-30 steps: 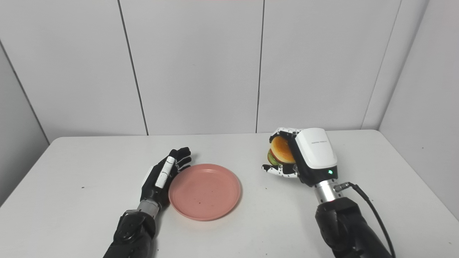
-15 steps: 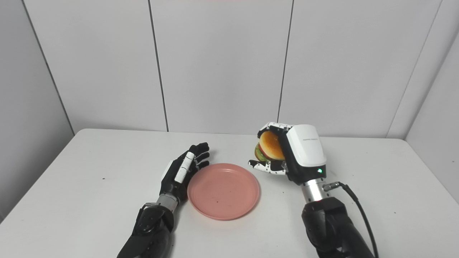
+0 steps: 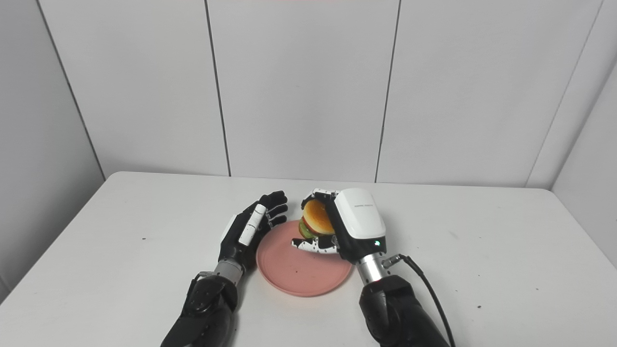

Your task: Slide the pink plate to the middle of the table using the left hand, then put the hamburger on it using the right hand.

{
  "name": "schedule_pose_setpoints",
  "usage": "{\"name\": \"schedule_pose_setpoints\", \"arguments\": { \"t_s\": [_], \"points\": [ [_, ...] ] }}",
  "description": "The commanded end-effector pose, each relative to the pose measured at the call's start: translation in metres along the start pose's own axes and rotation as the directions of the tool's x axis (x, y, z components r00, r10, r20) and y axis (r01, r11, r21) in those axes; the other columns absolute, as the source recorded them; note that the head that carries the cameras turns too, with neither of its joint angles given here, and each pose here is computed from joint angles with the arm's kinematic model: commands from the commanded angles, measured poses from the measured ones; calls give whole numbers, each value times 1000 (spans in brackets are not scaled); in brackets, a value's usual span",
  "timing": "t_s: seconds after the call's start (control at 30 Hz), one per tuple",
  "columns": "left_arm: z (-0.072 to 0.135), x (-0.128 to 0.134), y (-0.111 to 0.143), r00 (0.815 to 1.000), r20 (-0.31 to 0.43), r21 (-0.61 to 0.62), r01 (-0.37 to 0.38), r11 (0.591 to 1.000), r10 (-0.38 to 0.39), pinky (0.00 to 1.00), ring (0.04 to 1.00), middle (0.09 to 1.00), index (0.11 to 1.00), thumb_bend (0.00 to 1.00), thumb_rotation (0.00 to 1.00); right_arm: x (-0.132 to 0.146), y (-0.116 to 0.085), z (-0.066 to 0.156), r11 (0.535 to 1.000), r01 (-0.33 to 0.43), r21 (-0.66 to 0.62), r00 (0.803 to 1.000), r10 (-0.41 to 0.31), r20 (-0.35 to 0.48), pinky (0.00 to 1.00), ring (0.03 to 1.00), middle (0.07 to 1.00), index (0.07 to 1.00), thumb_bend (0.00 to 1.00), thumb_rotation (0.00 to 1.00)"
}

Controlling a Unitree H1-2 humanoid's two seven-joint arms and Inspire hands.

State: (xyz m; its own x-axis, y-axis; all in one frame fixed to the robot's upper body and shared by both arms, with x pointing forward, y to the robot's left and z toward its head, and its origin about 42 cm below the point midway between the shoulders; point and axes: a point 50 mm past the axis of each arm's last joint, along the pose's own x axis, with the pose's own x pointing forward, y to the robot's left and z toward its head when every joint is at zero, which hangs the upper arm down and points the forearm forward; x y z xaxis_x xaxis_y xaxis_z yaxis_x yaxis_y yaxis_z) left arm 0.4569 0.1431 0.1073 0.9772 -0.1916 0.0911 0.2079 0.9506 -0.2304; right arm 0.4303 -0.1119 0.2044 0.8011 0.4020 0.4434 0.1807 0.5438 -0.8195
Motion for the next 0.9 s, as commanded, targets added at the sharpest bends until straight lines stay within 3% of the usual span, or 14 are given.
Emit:
{"name": "schedule_pose_setpoints", "arguments": {
  "t_s": [0.0, 0.3, 0.6, 0.87],
  "points": [
    [-24, -20, 7, 998, -59, -4, -23, 1000, 23, 804, 826, 794, 709, 891, 721, 23, -14, 14, 997, 72, -1, 994, -71, 79, 256, 318, 415, 484, 495, 162],
    [-23, -19, 7, 998, -59, 7, -20, 1000, 20, 803, 832, 802, 711, 884, 735, 25, 11, 16, 1000, -26, 9, 999, 26, 48, 240, 299, 388, 481, 493, 164],
    [-21, -18, 10, 997, -66, 23, -24, 999, 26, 790, 850, 831, 731, 903, 752, 24, 30, 10, 996, -87, 6, 996, 87, 12, 237, 309, 410, 484, 494, 161],
    [-21, -17, 9, 998, -57, 25, -22, 999, 23, 774, 830, 803, 713, 882, 743, 24, 46, 5, 992, -118, -37, 993, 118, -11, 240, 315, 414, 483, 494, 161]
  ]
}}
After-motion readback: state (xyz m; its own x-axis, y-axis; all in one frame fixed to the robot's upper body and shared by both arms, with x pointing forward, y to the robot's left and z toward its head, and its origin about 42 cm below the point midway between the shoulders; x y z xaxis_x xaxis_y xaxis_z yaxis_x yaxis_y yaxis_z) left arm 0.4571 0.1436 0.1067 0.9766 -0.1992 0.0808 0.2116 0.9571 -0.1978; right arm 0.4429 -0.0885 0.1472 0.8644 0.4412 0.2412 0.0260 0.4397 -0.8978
